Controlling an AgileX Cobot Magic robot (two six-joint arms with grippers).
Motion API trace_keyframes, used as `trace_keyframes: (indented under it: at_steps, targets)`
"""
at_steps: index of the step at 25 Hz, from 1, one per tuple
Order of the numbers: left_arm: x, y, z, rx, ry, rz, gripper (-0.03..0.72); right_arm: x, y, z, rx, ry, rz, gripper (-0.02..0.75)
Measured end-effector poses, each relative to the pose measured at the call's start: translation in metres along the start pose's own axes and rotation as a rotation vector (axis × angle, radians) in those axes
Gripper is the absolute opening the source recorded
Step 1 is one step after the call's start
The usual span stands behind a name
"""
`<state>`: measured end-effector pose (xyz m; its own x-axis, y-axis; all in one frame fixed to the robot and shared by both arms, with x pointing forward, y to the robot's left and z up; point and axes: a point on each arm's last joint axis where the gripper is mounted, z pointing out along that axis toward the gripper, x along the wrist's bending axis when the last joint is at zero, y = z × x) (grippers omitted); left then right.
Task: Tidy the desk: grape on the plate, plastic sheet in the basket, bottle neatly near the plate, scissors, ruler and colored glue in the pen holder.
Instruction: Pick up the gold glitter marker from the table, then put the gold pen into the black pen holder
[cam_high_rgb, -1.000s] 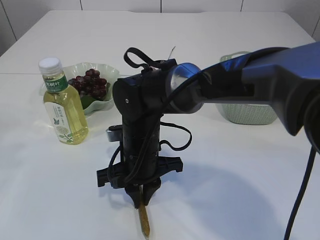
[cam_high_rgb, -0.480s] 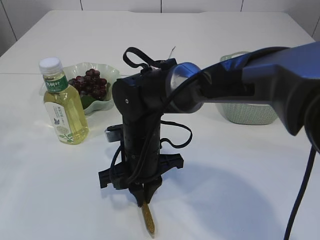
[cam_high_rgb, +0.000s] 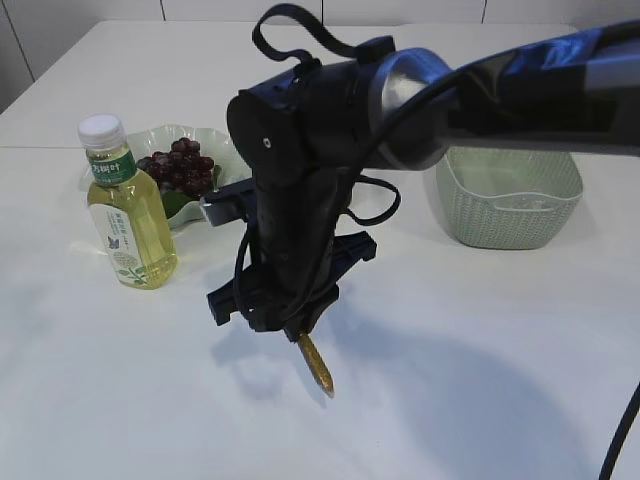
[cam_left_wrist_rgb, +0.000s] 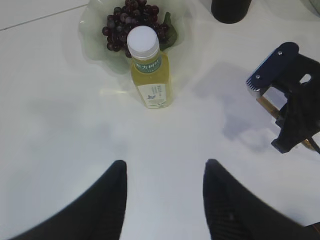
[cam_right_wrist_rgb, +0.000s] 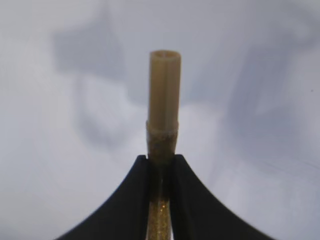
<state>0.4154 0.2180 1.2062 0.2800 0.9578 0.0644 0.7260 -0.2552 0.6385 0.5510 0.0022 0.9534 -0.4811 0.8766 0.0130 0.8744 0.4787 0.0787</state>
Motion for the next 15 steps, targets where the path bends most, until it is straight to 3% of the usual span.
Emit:
trace_keyframes:
  at_steps: [7, 15]
  targets:
    - [0.000, 0.000, 0.000, 0.000, 0.000, 0.000, 0.363, -0.002, 0.003, -0.032, -0.128, 0.002, -0.128, 0.108]
    - [0.000, 0.000, 0.000, 0.001, -0.004, -0.001, 0.363, -0.013, -0.014, -0.067, -0.450, -0.029, -0.233, 0.108]
